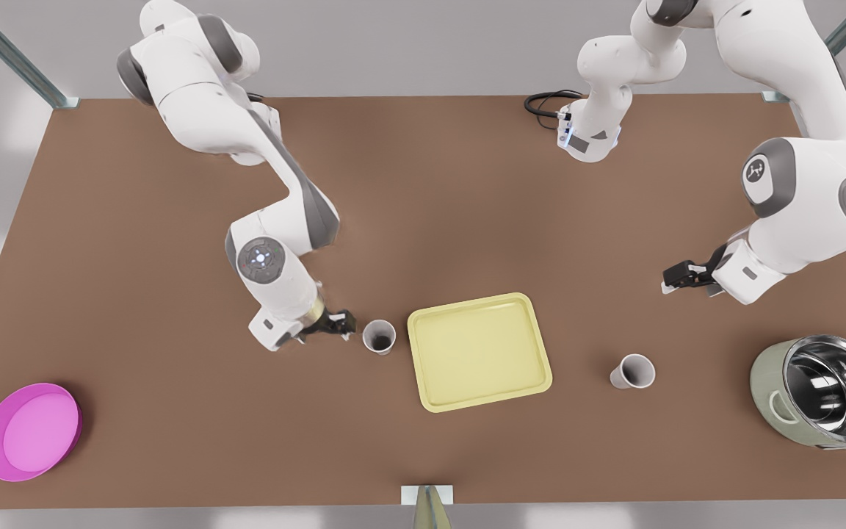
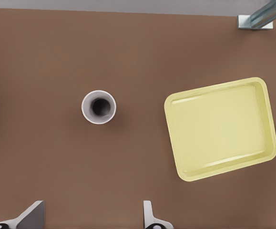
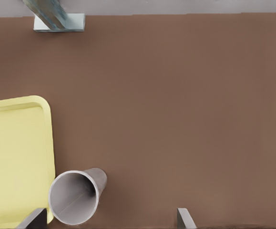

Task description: Use the left arm to pick up the white IKEA cup from the tray and place it on the middle-left position; use the right arm to pick up the white IKEA cup from the tray and place it on the middle-right position

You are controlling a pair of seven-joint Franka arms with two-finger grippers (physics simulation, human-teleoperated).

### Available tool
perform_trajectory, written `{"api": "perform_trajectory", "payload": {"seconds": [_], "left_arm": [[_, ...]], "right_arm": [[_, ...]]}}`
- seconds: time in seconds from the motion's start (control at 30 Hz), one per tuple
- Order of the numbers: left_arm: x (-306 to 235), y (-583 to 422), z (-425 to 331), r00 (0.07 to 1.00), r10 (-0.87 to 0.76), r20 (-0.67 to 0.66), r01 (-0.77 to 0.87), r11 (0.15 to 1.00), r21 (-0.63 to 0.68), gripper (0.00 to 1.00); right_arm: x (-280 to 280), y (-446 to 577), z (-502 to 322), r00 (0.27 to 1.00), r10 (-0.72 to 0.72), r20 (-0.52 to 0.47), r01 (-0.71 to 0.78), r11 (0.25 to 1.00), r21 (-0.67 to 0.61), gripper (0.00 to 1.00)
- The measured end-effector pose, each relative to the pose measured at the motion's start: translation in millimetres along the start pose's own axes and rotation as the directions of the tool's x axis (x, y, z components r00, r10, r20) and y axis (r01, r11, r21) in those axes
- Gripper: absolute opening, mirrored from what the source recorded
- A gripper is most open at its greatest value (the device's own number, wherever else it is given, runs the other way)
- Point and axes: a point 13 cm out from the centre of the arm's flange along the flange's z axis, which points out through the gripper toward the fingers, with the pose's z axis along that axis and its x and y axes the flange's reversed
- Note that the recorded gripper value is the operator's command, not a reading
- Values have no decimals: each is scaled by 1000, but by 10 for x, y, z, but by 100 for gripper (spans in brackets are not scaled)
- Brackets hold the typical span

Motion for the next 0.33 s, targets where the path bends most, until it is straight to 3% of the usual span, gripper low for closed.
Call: {"api": "perform_trajectory", "payload": {"seconds": [0.17, 0.33], "left_arm": [[-14, 16, 0, 1000, -20, 4, 20, 1000, 23, 100], [-31, -7, 38, 1000, -19, 4, 19, 1000, 20, 100]], "right_arm": [[16, -1451, -1547, 990, 134, 38, -137, 988, 67, 100], [537, -2651, -1800, 972, 225, -68, -213, 965, 154, 100]]}}
